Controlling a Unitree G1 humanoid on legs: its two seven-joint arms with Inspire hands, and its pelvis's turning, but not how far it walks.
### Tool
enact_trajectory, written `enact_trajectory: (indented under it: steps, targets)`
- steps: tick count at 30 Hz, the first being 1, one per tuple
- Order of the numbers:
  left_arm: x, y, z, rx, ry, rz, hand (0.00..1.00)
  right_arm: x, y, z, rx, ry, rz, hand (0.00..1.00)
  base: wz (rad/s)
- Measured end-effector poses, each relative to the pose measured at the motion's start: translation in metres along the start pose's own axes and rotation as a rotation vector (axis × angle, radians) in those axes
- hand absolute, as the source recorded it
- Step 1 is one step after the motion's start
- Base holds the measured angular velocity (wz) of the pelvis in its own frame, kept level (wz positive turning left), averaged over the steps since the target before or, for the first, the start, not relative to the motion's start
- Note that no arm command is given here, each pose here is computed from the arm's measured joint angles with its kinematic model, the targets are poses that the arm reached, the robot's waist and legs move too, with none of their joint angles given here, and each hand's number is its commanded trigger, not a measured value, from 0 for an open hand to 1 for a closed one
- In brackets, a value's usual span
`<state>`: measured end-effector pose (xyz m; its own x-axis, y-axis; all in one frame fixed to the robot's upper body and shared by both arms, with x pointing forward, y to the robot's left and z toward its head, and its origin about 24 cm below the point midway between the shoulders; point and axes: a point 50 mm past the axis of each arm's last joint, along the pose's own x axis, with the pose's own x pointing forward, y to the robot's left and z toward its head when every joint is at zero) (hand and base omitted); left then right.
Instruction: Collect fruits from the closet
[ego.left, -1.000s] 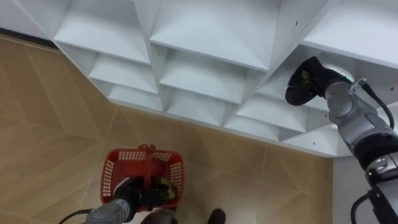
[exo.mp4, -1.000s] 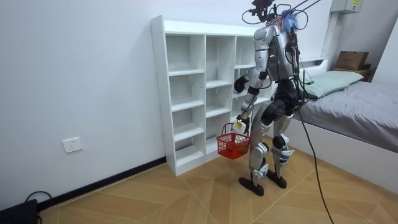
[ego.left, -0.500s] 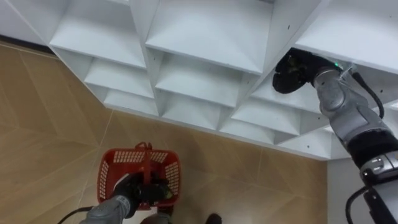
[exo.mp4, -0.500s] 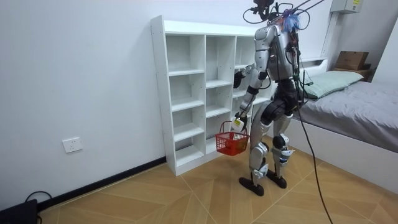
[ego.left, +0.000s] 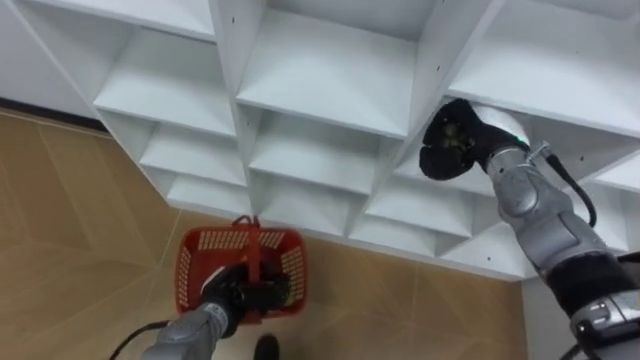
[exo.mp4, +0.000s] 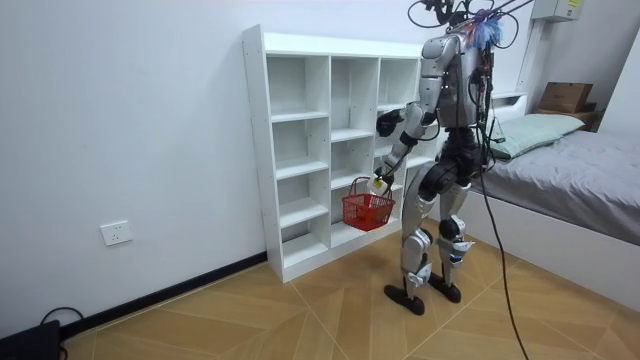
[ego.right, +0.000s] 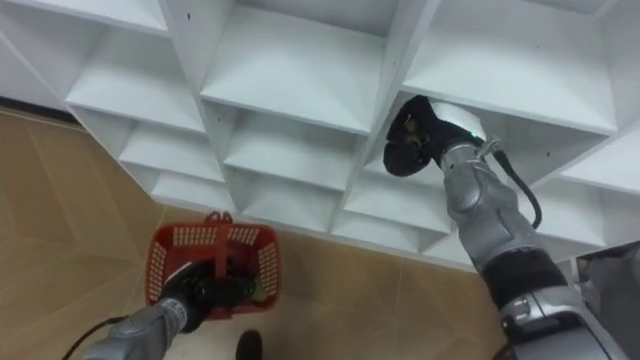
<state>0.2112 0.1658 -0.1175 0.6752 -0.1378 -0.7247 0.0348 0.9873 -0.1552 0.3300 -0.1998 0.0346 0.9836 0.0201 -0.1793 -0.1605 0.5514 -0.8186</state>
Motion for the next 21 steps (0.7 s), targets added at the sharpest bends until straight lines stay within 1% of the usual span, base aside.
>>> enact_trajectory:
  steps: [6,11,16,21]
  targets:
    - [-0.002,-0.004,-0.004,-0.005,0.004,-0.018,1.00,-0.015,0.016,-0.004,0.023,-0.009,0.035,1.00,-0.03]
    - [-0.004,-0.013,-0.004,-0.021,-0.020,-0.050,1.00,-0.042,0.041,-0.008,0.069,-0.022,0.081,1.00,-0.01]
    - [-0.006,-0.013,-0.009,-0.027,-0.014,-0.052,1.00,-0.060,0.067,-0.020,0.082,0.046,0.156,1.00,-0.03]
    - [-0.009,-0.019,-0.013,-0.021,-0.019,-0.069,1.00,-0.064,0.081,-0.017,0.102,0.055,0.213,1.00,-0.08]
